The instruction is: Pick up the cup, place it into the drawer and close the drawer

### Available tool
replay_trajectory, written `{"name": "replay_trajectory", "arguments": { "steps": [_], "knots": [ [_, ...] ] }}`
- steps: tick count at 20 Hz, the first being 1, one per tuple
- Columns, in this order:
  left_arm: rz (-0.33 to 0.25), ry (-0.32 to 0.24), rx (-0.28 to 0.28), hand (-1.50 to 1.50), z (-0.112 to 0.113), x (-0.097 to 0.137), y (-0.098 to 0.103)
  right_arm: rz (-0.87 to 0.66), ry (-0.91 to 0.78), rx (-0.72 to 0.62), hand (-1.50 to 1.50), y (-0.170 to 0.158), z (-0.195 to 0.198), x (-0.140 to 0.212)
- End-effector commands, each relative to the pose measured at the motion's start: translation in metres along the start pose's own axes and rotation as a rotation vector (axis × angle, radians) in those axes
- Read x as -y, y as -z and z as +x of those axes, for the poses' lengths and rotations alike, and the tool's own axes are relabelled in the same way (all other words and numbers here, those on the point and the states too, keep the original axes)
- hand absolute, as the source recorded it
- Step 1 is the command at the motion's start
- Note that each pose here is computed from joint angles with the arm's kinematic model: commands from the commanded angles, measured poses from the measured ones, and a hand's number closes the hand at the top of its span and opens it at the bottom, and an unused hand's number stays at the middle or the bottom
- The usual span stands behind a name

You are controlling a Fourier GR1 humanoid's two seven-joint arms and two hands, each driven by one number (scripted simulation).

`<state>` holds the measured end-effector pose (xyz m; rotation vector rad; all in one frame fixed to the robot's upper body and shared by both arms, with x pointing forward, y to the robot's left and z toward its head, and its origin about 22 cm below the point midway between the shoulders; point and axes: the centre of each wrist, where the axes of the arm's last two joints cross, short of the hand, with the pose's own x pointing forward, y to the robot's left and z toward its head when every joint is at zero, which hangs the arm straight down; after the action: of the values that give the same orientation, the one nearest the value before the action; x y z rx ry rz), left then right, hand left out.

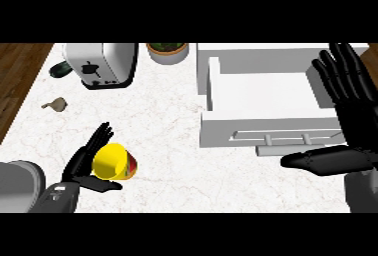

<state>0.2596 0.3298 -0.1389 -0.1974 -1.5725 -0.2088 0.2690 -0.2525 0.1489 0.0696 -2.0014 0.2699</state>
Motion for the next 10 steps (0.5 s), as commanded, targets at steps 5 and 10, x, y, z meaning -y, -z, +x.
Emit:
{"name": "replay_trajectory", "arguments": {
  "steps": [5, 10],
  "knots": [
    [-0.073, -0.066, 0.102, -1.50, -0.002, 0.009, 0.009, 0.011, 0.000, 0.019, -1.50, 0.004, 0.011, 0.001],
    [-0.106, -0.107, 0.124, -1.50, -0.008, 0.028, 0.015, 0.006, -0.005, -0.015, -1.50, -0.001, -0.006, 0.000]
  ]
}}
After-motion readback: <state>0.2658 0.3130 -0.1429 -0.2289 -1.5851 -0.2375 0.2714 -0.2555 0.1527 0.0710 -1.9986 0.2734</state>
